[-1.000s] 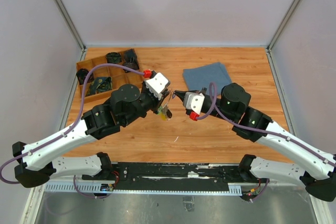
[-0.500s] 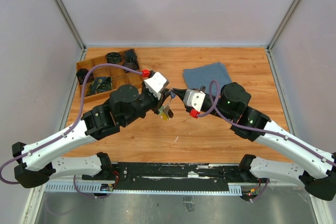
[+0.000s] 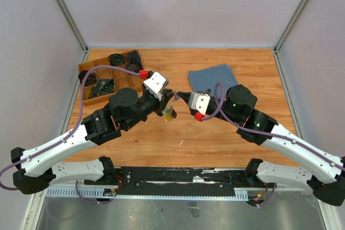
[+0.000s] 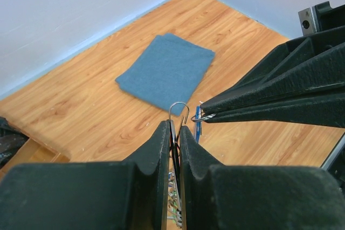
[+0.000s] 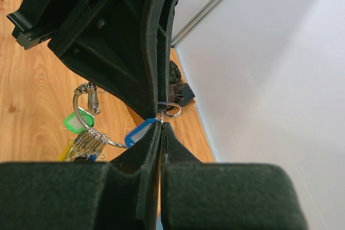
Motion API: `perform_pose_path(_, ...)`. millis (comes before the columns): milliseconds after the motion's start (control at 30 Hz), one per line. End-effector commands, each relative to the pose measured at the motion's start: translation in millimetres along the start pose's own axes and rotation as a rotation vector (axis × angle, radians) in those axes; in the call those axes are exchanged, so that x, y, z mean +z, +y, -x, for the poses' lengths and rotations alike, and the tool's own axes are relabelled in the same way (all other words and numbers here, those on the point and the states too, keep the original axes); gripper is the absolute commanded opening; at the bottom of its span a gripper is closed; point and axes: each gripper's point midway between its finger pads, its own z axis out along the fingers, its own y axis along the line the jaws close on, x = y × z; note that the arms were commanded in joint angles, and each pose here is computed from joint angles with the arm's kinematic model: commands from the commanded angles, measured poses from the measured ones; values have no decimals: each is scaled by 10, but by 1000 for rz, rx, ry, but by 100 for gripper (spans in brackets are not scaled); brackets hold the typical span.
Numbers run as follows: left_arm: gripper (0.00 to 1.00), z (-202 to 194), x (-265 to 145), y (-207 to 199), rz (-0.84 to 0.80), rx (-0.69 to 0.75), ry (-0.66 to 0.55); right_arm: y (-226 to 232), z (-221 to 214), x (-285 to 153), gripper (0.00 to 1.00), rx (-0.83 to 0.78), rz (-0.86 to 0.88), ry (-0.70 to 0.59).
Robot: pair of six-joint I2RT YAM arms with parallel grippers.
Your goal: Put the keys on the keyring
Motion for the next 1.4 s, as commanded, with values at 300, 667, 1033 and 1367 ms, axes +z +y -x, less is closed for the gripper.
perform_pose_path(300,0,216,-57,-45,-26,-49,-87,-59,34,18,1,12,-27,-31)
perform_pose_path(667,0,245,-58,-85,-48,-59,-99,-62,14,48,1,11,-30,-29)
perform_pose_path(1033,1,230,-53,-167,-89,-74,-100,-128,-8,48,1,5,-70,-21)
perform_pose_path(1367,1,235,-59,-194,-105,-77,-104,-218,-22,53,0,10,-126,-20)
